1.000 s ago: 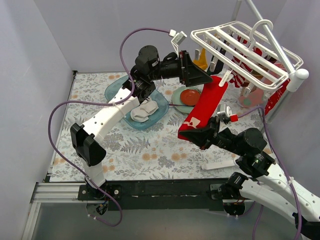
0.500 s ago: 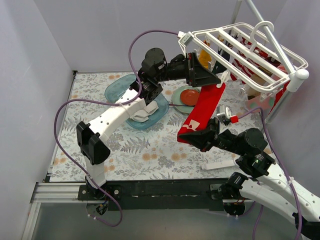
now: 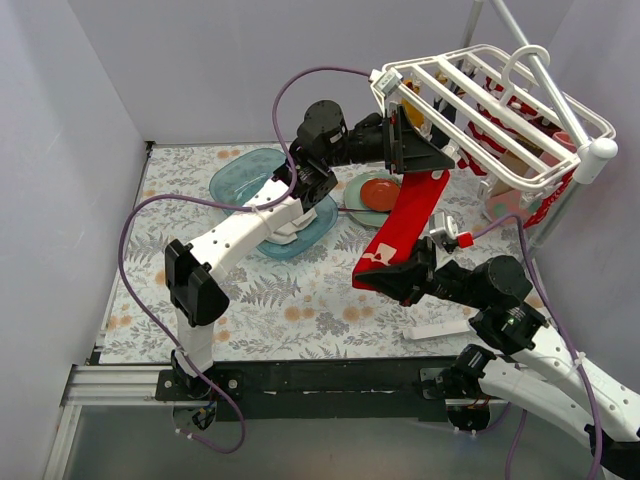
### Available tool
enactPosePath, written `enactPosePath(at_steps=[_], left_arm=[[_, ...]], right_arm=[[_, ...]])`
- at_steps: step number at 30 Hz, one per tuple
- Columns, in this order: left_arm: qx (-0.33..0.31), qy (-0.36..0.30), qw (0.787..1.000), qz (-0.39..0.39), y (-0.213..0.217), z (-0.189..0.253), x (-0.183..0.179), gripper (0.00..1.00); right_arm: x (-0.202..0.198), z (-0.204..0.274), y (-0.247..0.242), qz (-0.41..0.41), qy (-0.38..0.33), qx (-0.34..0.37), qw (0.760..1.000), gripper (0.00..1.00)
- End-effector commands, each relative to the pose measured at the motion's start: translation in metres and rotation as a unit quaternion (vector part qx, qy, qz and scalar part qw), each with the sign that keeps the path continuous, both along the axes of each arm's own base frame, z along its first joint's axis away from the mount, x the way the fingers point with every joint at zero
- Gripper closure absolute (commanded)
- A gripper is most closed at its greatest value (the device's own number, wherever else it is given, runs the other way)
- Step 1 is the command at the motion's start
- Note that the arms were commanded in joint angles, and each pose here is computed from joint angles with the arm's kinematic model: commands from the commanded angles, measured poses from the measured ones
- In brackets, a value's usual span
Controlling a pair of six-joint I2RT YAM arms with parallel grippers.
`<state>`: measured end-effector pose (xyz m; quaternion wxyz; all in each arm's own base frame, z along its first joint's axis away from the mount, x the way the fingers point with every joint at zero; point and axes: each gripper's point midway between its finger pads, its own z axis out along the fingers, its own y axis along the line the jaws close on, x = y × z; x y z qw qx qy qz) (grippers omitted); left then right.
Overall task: Remove the socks clipped to the hanger
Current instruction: Remove the sock from the hanger.
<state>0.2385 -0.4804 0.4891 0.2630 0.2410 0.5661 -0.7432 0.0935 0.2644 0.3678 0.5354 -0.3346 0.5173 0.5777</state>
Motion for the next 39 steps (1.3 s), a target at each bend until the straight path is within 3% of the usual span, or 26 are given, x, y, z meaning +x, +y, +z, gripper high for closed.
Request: enactPosePath(at_steps=[1, 26, 39], left_arm=[[-0.031, -0.006, 0.999, -0.007, 0.0049, 0.0273, -0.0085, 0.25], [-0.039, 0.015, 0.999, -0.021, 0.0044, 0.0354, -0.0121, 0.53], [-0.036, 0.012, 0.999, -0.02, 0.005, 0.034, -0.0127, 0.81]], right_arm=[[-0.0098, 0.0041, 0.0018, 0.027, -0.01, 0.009, 1.0, 0.99], [-0.0118, -0.0013, 0.0028, 0.034, -0.008, 0.003, 0.999, 0.99], [-0.0116, -0.0022, 0.0027, 0.034, -0.006, 0.002, 0.999, 0.99]])
